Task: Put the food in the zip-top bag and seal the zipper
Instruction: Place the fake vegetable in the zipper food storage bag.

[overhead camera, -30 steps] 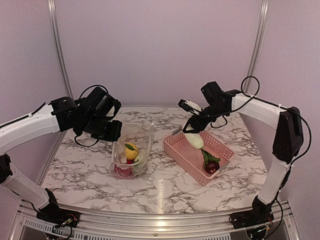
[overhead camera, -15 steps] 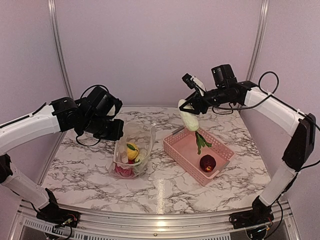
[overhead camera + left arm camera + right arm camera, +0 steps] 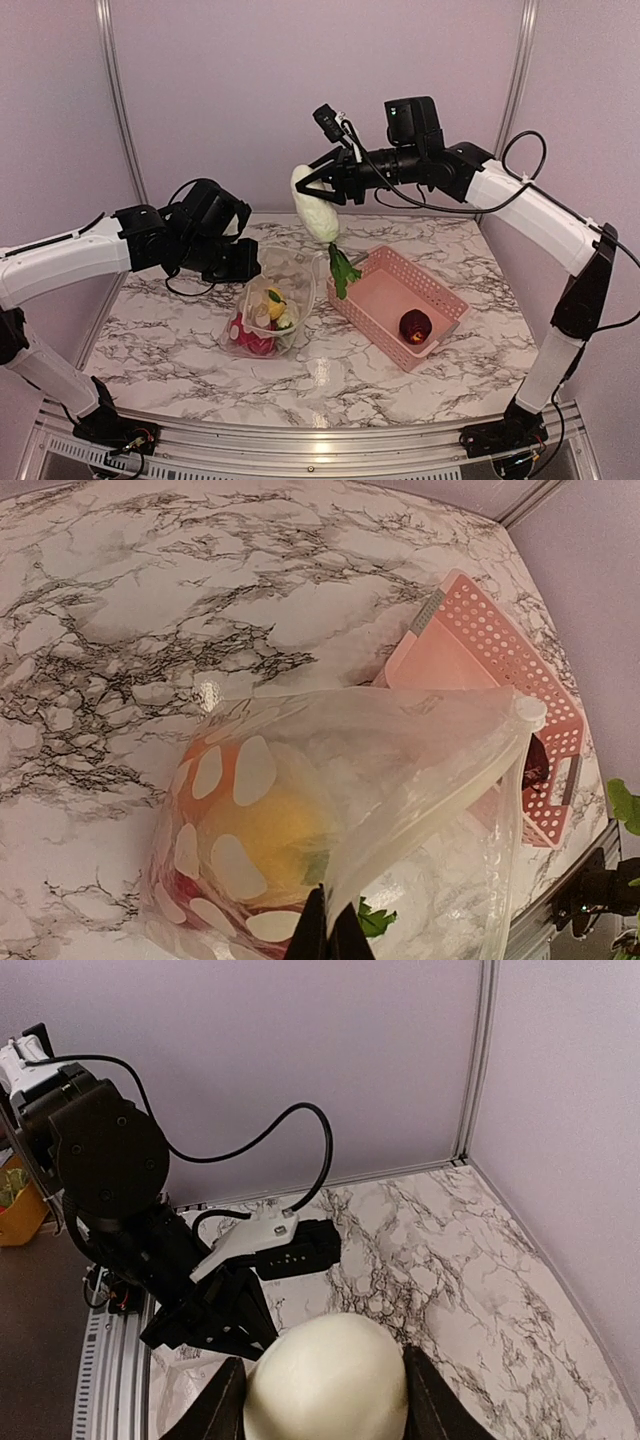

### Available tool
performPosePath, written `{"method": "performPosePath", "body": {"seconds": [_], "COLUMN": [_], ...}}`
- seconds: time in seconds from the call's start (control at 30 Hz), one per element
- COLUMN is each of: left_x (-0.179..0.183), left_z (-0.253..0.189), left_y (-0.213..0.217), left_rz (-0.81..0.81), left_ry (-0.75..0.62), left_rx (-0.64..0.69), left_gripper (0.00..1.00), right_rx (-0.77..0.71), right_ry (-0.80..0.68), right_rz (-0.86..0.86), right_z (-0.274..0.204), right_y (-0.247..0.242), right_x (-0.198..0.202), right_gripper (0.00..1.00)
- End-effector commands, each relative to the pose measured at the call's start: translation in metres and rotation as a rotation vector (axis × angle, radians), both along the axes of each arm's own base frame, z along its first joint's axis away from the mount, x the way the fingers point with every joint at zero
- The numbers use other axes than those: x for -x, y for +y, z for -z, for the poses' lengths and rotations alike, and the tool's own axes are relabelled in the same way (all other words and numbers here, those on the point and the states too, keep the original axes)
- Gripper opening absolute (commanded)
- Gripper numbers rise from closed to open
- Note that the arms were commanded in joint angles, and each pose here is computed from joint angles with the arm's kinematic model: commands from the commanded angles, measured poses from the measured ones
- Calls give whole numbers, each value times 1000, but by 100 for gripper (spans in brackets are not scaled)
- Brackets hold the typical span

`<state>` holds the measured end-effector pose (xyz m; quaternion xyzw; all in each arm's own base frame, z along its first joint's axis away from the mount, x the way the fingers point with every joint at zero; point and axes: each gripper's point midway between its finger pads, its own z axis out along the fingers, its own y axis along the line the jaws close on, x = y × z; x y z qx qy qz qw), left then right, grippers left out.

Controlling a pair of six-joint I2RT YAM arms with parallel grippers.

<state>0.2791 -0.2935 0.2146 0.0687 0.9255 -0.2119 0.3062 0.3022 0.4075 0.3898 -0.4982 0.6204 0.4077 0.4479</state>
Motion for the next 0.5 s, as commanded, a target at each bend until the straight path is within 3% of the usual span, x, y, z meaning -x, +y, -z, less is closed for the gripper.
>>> {"method": "performPosePath", "body": {"seconds": [0.0, 0.2, 0.47], "left_x": [-10, -19, -21], "left_z": [-15, -31, -31], "left_y": [-9, -17, -20], "left_rz": [-64, -116, -127], "left_ry": [-26, -42, -28], "left_rx": [141, 297, 343], "left_gripper": [0, 0, 0], "right_rx": [-63, -123, -235], "right_ry": [52, 105, 213], "right_rz": [36, 14, -50], "right_z": [-15, -19, -12], "right_y": [21, 44, 70], "right_x": [-13, -14, -23], "right_gripper": [22, 21, 19]}}
